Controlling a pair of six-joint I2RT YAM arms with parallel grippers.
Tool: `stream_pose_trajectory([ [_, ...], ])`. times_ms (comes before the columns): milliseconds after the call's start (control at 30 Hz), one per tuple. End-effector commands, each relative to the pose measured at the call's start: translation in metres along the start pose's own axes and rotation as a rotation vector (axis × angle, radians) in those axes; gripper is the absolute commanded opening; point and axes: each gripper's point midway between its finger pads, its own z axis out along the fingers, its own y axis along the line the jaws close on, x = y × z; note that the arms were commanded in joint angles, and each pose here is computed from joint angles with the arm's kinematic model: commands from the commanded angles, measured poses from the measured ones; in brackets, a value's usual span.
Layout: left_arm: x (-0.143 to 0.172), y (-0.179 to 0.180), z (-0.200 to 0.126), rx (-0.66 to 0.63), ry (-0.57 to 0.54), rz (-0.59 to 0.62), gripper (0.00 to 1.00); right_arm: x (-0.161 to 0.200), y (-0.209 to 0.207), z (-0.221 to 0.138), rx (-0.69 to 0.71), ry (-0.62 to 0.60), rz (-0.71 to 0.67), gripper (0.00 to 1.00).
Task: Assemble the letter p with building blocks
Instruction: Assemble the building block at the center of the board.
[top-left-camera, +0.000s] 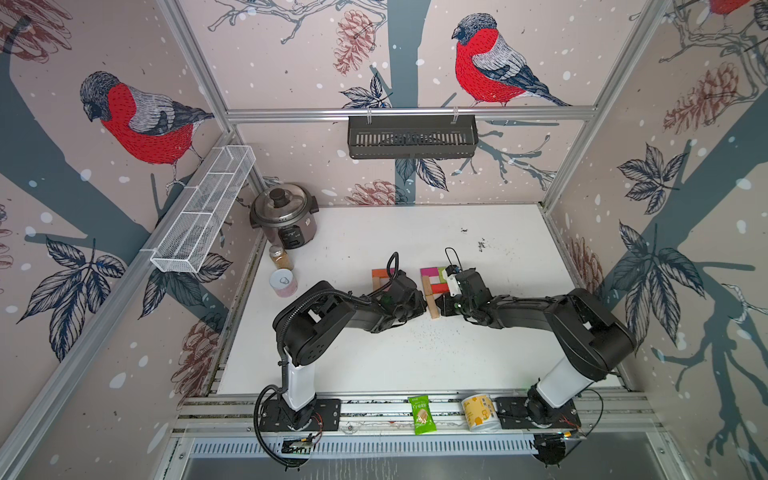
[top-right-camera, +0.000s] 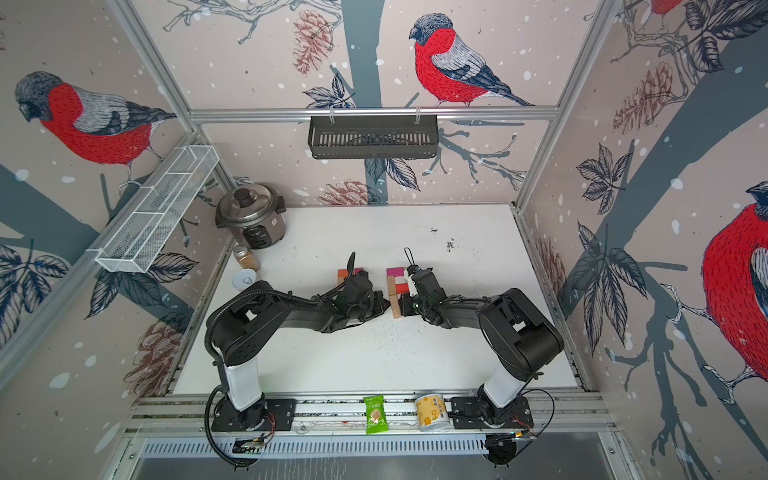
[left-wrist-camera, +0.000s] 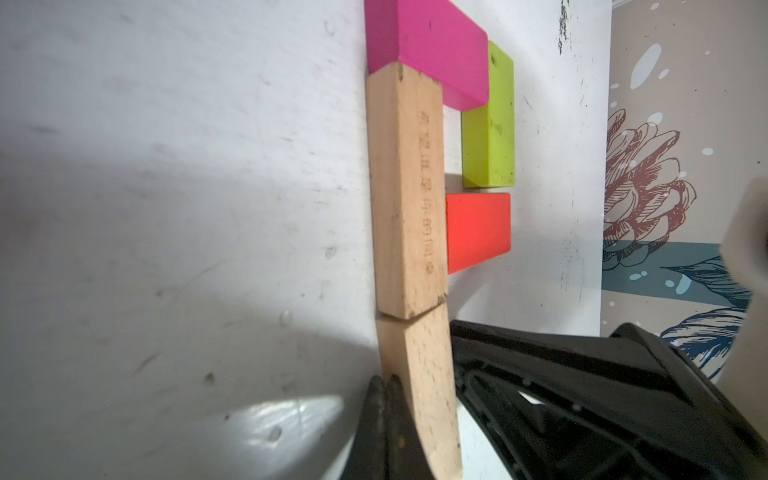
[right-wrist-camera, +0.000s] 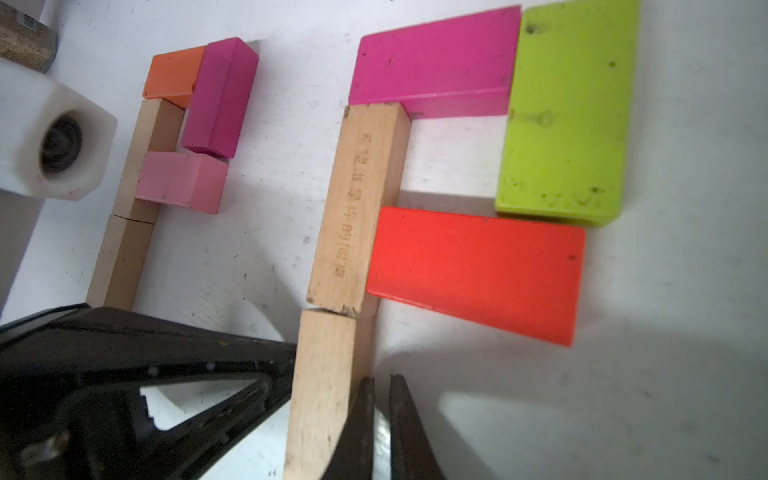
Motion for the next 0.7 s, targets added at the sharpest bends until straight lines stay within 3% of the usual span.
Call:
stream_pose_trajectory([
  [0,0.0124,0.0337,-0.0005,-0.129,0.036,-0.02,0.0,0.028,-0.0167,0.0003,0.071,0.104,0.02,0.13],
  [667,0.0073,0.0345,-0.0026,-0.138,0.027,-0.029,0.0,0.0257,-0.0154,-0.003,0.066,0.091,0.02,0.14],
])
